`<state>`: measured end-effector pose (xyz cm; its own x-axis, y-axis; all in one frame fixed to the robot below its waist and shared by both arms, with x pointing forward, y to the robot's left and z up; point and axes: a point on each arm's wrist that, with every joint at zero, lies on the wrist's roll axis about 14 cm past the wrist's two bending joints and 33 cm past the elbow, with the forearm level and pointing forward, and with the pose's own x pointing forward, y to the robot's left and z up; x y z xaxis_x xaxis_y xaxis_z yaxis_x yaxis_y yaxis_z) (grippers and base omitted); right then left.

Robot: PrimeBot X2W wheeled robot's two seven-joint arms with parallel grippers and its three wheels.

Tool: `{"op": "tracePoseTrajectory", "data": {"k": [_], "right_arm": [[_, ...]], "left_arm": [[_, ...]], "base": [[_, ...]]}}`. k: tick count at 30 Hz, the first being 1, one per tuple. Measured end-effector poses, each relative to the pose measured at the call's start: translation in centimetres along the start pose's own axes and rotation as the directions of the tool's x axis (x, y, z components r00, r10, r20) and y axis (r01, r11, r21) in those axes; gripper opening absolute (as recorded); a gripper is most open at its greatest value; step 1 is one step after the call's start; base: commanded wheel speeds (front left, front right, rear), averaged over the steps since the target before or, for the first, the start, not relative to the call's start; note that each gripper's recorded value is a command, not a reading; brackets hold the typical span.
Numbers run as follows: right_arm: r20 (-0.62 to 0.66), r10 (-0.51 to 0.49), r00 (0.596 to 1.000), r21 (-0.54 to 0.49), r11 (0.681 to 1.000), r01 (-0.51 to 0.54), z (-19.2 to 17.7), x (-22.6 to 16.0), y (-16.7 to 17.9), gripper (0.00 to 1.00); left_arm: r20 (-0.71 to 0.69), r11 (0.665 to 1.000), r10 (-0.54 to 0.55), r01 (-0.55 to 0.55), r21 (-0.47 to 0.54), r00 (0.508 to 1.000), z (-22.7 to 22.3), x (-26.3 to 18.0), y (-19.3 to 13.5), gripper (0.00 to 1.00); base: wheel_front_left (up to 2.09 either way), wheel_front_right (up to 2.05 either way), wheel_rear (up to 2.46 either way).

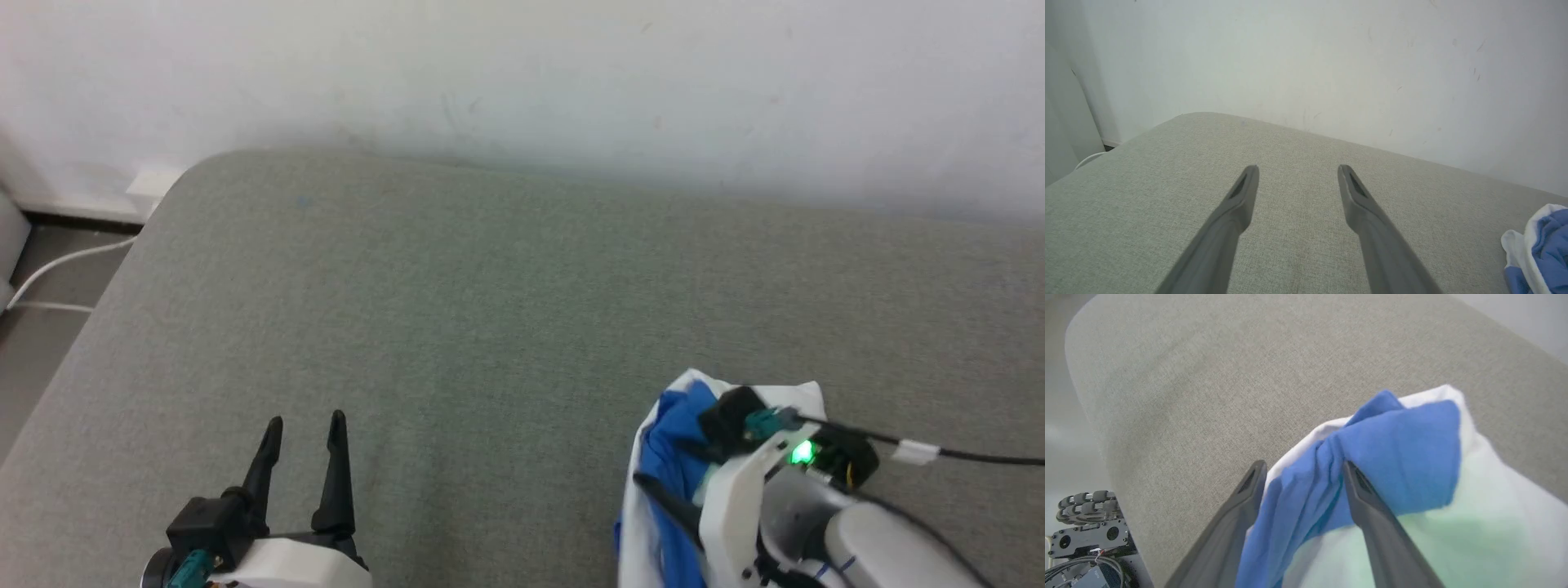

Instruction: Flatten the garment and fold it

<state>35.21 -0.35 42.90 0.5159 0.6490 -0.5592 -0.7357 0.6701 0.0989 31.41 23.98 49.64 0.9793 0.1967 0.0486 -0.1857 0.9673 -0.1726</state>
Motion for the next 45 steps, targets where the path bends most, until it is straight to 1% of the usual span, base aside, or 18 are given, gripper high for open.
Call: {"op": "tracePoseTrajectory", "data": {"k": [3, 6, 10, 12, 14, 16, 18, 19, 22, 25, 26, 28, 31, 35, 40, 42, 43, 45], "right_arm": [[0.110, -0.030, 0.993, -0.031, 0.999, 0.034, 3.1, -1.7, -1.1, 1.00], [0.241, -0.089, 0.967, -0.047, 0.994, 0.103, 6.5, -4.3, -3.1, 1.00], [0.437, -0.190, 0.879, -0.050, 0.971, 0.235, 10.7, -8.7, -6.3, 1.00], [0.508, -0.261, 0.821, -0.085, 0.933, 0.349, 12.0, -11.3, -8.5, 1.00], [0.564, -0.334, 0.756, -0.110, 0.876, 0.469, 12.7, -13.9, -10.9, 1.00], [0.619, -0.383, 0.685, -0.076, 0.839, 0.538, 13.1, -15.9, -12.2, 1.00], [0.647, -0.419, 0.637, -0.074, 0.797, 0.599, 12.7, -17.3, -13.1, 1.00], [0.660, -0.448, 0.604, -0.043, 0.779, 0.625, 12.3, -18.1, -13.6, 1.00], [0.677, -0.519, 0.521, 0.065, 0.748, 0.660, 10.5, -19.6, -14.4, 1.00], [0.677, -0.569, 0.467, 0.147, 0.725, 0.673, 8.5, -20.3, -14.2, 1.00], [0.677, -0.580, 0.454, 0.173, 0.724, 0.668, 8.0, -20.3, -14.0, 1.00], [0.673, -0.597, 0.436, 0.216, 0.723, 0.656, 7.0, -20.1, -13.3, 1.00], [0.660, -0.616, 0.430, 0.268, 0.728, 0.632, 5.8, -19.5, -12.4, 1.00], [0.639, -0.634, 0.437, 0.301, 0.728, 0.616, 4.7, -18.9, -11.9, 1.00], [0.636, -0.628, 0.447, 0.301, 0.736, 0.606, 4.7, -18.3, -11.7, 1.00], [0.623, -0.626, 0.469, 0.294, 0.743, 0.601, 4.6, -17.9, -11.8, 1.00], [0.603, -0.625, 0.496, 0.291, 0.751, 0.593, 4.3, -17.4, -11.7, 1.00], [0.546, -0.616, 0.568, 0.286, 0.774, 0.565, 3.5, -16.1, -11.6, 1.00]], "left_arm": [[0.015, 1.000, -0.016, 0.016, -0.004, 1.000, 0.4, 0.2, -0.4, 1.00], [0.034, 0.999, -0.038, 0.038, -0.007, 0.999, 1.0, 0.5, -1.1, 1.00], [0.059, 0.997, -0.076, 0.077, -0.012, 0.995, 1.7, 1.0, -2.2, 1.00], [0.071, 0.995, -0.099, 0.100, -0.013, 0.993, 2.0, 1.2, -2.9, 1.00], [0.080, 0.993, -0.117, 0.118, -0.015, 0.990, 2.3, 1.5, -3.5, 1.00], [0.088, 0.991, -0.132, 0.134, -0.016, 0.987, 2.6, 1.7, -4.1, 1.00], [0.095, 0.989, -0.144, 0.146, -0.016, 0.985, 2.8, 1.9, -4.5, 1.00], [0.097, 0.988, -0.149, 0.152, -0.016, 0.984, 2.8, 2.0, -4.7, 1.00], [0.102, 0.986, -0.162, 0.165, -0.017, 0.981, 3.0, 2.2, -5.2, 1.00], [0.109, 0.986, -0.166, 0.169, -0.016, 0.980, 3.2, 2.3, -5.5, 1.00], [0.111, 0.985, -0.171, 0.173, -0.014, 0.979, 3.3, 2.4, -5.6, 1.00], [0.118, 0.983, -0.180, 0.183, -0.008, 0.977, 3.5, 2.4, -5.9, 1.00], [0.130, 0.982, -0.186, 0.185, 0.021, 0.974, 3.9, 2.5, -6.2, 1.00], [0.132, 0.981, -0.194, 0.192, 0.030, 0.972, 4.0, 2.6, -6.6, 1.00], [0.122, 0.980, -0.201, 0.199, 0.032, 0.972, 3.6, 2.6, -6.9, 1.00], [0.117, 0.980, -0.201, 0.199, 0.032, 0.973, 3.5, 2.6, -6.9, 1.00], [0.113, 0.980, -0.200, 0.198, 0.032, 0.973, 3.4, 2.6, -6.9, 1.00], [0.102, 0.980, -0.199, 0.196, 0.033, 0.975, 3.0, 2.6, -6.8, 1.00]], "base": [[0.00, 0.00, 0.00], [0.00, 0.00, 0.00], [0.00, 0.00, 0.00], [0.00, 0.00, 0.00], [0.00, 0.00, 0.00], [0.00, 0.00, 0.00], [0.00, 0.00, 0.00], [0.00, 0.00, 0.00], [0.00, 0.00, 0.00], [0.00, 0.00, 0.00], [0.00, 0.00, 0.00], [0.00, 0.00, 0.00], [0.00, 0.00, 0.00], [0.00, 0.00, 0.00], [0.00, 0.00, 0.00], [0.00, 0.00, 0.00], [0.00, 0.00, 0.00], [0.00, 0.00, 0.00]]}}
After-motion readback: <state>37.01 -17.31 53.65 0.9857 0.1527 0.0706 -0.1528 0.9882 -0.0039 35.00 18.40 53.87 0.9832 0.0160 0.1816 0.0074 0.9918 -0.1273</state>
